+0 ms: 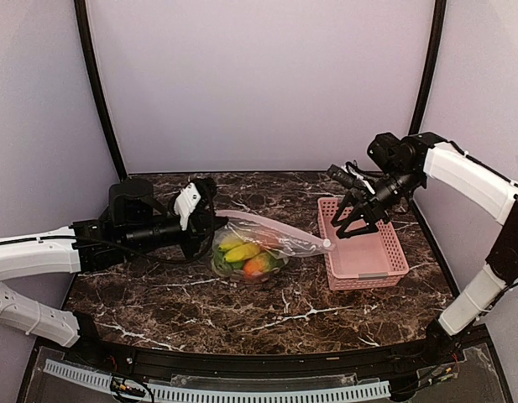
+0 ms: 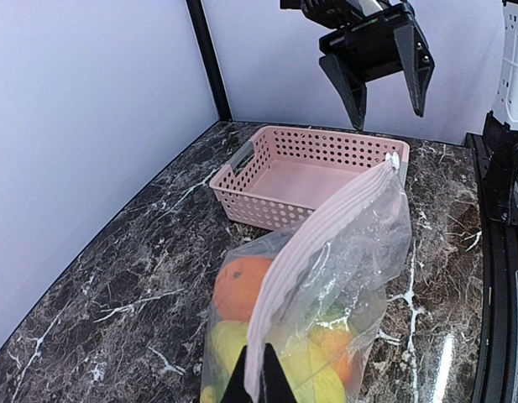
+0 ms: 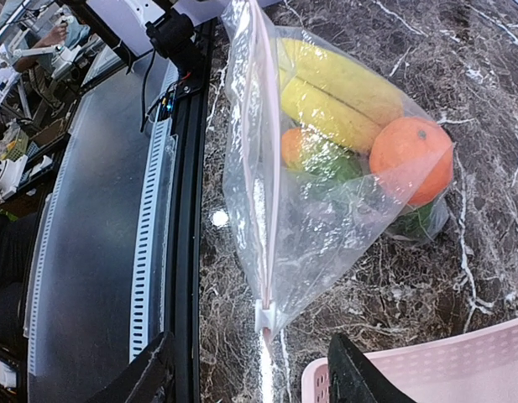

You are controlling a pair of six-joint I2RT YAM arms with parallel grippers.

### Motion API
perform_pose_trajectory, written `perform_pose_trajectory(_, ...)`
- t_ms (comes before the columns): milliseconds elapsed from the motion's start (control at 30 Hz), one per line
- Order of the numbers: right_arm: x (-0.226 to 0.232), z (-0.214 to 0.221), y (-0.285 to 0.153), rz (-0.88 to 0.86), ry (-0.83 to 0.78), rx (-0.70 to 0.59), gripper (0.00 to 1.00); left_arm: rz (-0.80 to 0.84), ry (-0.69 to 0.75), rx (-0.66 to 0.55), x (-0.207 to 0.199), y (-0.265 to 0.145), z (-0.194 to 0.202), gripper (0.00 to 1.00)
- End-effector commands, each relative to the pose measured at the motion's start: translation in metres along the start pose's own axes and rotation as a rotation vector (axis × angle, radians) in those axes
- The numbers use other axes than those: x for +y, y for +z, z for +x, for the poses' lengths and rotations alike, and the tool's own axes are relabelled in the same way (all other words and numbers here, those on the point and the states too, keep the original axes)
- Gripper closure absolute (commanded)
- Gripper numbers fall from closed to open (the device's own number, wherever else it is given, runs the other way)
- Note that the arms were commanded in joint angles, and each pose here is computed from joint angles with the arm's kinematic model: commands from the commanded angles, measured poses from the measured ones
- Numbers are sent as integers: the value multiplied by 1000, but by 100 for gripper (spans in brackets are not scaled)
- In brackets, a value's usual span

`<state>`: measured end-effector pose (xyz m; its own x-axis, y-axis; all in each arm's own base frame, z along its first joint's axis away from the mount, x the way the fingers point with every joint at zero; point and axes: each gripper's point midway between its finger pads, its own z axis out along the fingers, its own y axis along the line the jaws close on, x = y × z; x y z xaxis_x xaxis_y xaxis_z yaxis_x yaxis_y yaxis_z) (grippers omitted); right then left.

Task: Place the food in the zip-top bag and seal the zipper
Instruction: Adjust the zipper on the zipper food storage bag.

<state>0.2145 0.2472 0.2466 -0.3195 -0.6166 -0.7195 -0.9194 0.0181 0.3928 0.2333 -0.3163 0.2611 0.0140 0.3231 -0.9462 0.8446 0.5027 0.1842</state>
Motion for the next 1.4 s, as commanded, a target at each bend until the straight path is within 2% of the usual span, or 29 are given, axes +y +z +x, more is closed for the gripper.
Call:
perform_pose_trajectory(0, -4, 4, 10, 51, -47, 25, 41, -57, -28, -69, 13, -6, -24, 99)
perform_pose_trajectory(267, -3, 2, 27, 23, -47, 37, 43, -75, -32, -69, 17, -8, -24, 99)
perform_pose_trajectory(467, -7, -2, 29, 27, -44, 31, 49, -89, -29, -67, 19, -10, -22, 99)
perform_pose_trajectory(600, -5, 1, 31, 9, -38, 33, 59, -92, -31, -66, 20, -10, -21, 99)
perform_pose_trajectory(800, -4, 5, 31, 9, -37, 47, 80, -94, -38, -68, 21, -10, -19, 99)
perform_pose_trajectory(900, -5, 6, 29, 23, -40, 54, 84, -95, -40, -62, 21, -9, -17, 99)
perform_pose_trajectory(1300, -12, 8, 13, 57, -3, 35, 88, -110, -52, -51, 25, -13, -5, 99)
perform_pose_trajectory(1367, -10, 5, 13, 47, -5, 22, 86, -107, -55, -52, 25, -13, -4, 99)
